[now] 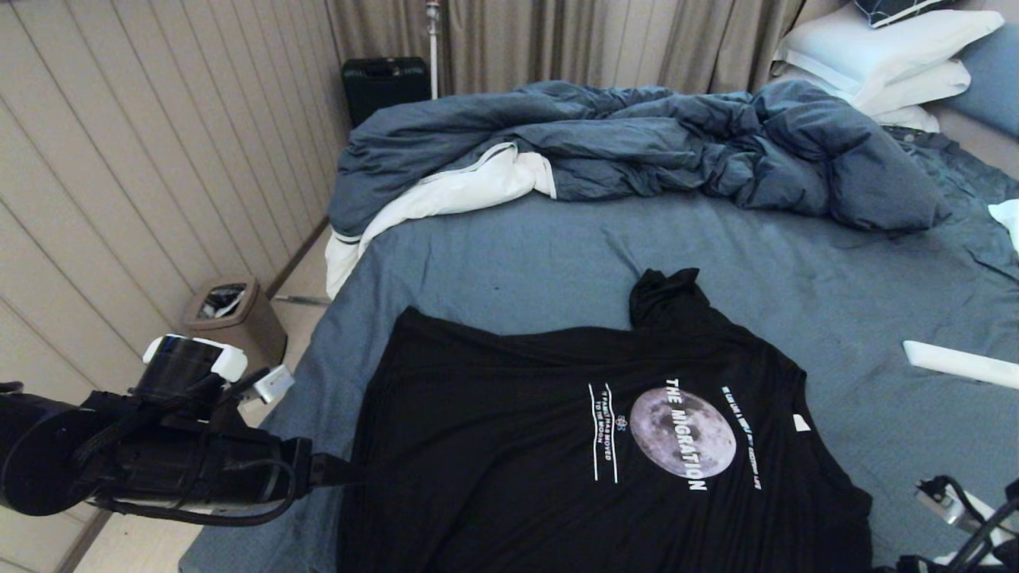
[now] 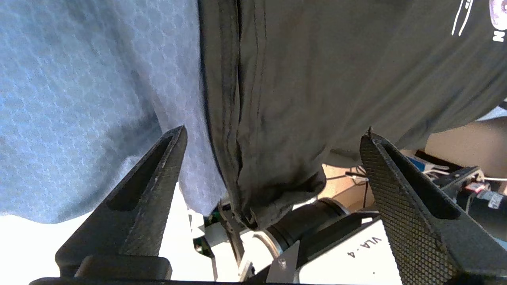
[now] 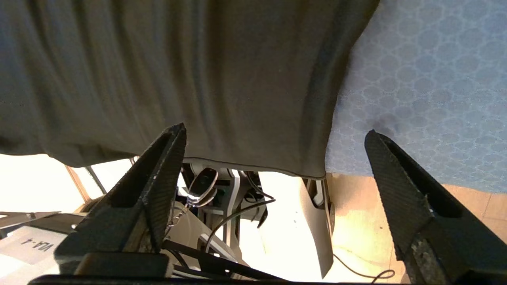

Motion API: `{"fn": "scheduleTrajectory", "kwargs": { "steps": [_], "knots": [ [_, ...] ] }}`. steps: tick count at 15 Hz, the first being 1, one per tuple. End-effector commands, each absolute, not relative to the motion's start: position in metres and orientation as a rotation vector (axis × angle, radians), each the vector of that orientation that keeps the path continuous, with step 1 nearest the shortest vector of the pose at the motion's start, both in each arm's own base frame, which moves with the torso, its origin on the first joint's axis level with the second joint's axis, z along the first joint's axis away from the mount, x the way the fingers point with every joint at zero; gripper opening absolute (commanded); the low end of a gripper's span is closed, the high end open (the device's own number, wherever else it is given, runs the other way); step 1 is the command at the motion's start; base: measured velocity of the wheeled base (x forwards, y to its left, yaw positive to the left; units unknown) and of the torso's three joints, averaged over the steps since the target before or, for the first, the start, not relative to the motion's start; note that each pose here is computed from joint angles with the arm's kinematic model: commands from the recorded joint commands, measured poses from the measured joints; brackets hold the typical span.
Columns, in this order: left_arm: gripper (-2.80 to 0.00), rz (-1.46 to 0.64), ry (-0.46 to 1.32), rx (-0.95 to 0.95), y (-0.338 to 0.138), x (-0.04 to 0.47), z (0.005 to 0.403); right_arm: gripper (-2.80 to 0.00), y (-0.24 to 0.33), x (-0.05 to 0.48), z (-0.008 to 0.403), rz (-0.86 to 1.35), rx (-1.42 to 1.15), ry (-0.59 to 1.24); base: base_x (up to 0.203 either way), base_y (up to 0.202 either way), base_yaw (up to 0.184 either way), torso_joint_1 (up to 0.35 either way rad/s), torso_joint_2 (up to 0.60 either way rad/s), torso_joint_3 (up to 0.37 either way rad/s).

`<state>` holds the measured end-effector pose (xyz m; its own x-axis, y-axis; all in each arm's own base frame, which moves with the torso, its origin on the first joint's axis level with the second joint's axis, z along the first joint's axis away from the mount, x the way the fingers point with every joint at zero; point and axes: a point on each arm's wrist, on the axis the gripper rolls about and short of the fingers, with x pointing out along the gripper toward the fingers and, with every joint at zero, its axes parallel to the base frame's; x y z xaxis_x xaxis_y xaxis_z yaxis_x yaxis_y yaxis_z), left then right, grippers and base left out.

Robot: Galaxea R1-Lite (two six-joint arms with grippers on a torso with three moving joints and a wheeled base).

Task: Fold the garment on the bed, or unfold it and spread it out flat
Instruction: Fold the black T-shirt

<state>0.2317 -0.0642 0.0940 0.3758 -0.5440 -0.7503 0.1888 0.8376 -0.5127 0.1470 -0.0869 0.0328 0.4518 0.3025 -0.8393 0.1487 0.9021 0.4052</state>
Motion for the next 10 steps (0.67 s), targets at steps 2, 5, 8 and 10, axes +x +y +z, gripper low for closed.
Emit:
{"fn": "scheduleTrajectory", "kwargs": {
  "steps": [2, 5, 8, 10],
  "knots": [
    [0.00, -0.483, 1.091, -0.376, -0.064, 0.231, 0.094, 0.00, -0.083, 0.150, 0.031, 0.125, 0.451, 1.117, 0.000, 0.000, 0.000, 0.000, 0.00, 0.000],
    [0.00, -0.479, 1.087, -0.386, -0.064, 0.230, 0.096, 0.00, -0.081, 0.158, 0.030, 0.145, 0.444, 1.122, 0.000, 0.000, 0.000, 0.000, 0.00, 0.000],
    [0.00, -0.480, 1.082, -0.386, -0.064, 0.230, 0.097, 0.00, -0.083, 0.160, 0.031, 0.137, 0.443, 1.110, 0.000, 0.000, 0.000, 0.000, 0.00, 0.000],
    [0.00, -0.481, 1.080, -0.386, -0.064, 0.231, 0.097, 0.00, -0.086, 0.163, 0.026, 0.131, 0.439, 1.101, 0.000, 0.000, 0.000, 0.000, 0.00, 0.000]
  ]
}}
